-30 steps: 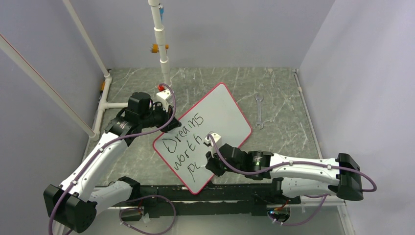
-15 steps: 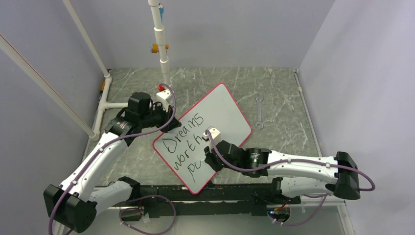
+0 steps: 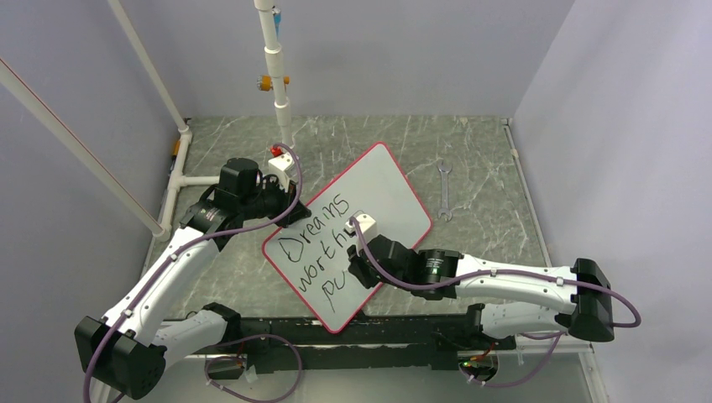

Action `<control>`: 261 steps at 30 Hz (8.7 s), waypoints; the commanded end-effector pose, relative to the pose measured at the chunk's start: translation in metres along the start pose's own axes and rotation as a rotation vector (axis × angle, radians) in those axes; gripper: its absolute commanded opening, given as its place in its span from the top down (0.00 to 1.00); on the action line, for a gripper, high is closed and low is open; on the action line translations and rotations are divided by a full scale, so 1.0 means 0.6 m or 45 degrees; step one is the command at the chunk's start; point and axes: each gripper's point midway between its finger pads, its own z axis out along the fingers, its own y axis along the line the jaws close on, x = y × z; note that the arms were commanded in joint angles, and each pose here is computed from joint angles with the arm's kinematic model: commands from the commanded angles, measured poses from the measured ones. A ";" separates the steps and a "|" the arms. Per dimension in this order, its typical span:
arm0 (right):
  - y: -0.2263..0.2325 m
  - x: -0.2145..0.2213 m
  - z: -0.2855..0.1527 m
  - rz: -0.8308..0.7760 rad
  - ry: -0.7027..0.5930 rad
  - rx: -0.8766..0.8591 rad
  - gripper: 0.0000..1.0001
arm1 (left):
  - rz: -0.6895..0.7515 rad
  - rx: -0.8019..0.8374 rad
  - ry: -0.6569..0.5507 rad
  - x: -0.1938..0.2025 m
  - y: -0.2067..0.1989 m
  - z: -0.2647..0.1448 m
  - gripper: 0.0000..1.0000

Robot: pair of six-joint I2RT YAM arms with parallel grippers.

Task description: Write a sentence on the whiteboard

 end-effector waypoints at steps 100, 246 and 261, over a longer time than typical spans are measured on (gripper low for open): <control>-0.020 -0.028 -0.010 0.092 -0.094 0.033 1.00 | 0.141 -0.058 -0.017 -0.002 0.010 -0.004 1.00; -0.091 -0.053 -0.026 0.224 -0.208 0.089 1.00 | 0.142 -0.107 0.010 0.004 0.021 -0.002 1.00; -0.070 -0.048 -0.004 0.199 -0.169 0.005 1.00 | 0.142 -0.105 0.016 0.005 0.021 -0.001 1.00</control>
